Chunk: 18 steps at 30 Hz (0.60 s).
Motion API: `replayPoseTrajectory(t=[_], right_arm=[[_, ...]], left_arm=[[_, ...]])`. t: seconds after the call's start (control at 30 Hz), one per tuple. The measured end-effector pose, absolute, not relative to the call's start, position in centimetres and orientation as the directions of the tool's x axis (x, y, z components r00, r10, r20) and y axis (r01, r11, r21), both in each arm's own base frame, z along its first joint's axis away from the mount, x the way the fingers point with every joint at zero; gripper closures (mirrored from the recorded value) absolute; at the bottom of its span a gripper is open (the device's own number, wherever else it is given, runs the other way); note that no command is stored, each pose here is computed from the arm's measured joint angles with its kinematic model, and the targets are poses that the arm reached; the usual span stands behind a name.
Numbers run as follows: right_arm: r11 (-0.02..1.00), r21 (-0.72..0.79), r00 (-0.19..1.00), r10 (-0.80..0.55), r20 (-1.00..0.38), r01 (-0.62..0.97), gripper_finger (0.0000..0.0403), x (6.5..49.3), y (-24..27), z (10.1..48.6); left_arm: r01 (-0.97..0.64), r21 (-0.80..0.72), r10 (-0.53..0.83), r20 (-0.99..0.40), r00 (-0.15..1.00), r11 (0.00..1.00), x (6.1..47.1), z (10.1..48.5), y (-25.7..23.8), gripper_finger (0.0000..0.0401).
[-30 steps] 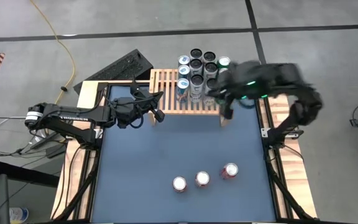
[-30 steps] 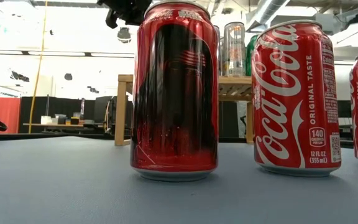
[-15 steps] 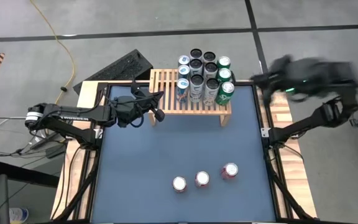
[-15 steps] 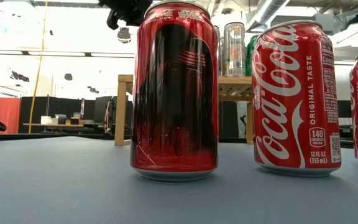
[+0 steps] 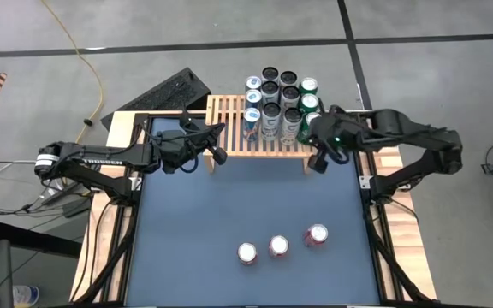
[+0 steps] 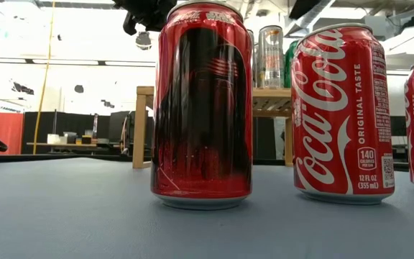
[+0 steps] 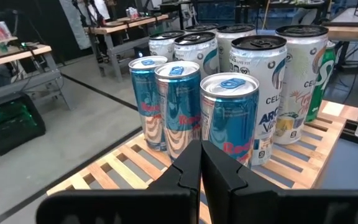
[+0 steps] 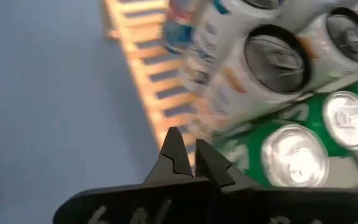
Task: Place canned beverage on shelf
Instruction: Adjust the soda cans on the shelf
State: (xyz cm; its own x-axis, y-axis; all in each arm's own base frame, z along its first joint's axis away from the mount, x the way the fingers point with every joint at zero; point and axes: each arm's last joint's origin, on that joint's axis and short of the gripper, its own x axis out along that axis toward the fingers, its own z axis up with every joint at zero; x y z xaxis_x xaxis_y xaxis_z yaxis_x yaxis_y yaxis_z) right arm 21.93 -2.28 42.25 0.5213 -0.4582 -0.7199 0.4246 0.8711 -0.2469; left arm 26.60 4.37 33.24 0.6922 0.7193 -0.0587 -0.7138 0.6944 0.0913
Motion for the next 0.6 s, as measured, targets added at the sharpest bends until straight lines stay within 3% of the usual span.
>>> replayPoseTrajectory(t=[0.4,0.6], right_arm=[[0.869,-0.329,0.421,-0.472,-0.774,0.37,0.0403,25.6,-5.2,39.7],[0.872,-0.322,0.43,-0.467,-0.773,0.369,0.0403,25.8,-6.0,39.7]], left_arm=[[-0.713,0.107,0.721,-0.072,0.689,0.693,26.6,33.1,4.4,0.0401],[-0.713,0.107,0.721,-0.072,0.689,0.693,26.6,33.1,4.4,0.0401]])
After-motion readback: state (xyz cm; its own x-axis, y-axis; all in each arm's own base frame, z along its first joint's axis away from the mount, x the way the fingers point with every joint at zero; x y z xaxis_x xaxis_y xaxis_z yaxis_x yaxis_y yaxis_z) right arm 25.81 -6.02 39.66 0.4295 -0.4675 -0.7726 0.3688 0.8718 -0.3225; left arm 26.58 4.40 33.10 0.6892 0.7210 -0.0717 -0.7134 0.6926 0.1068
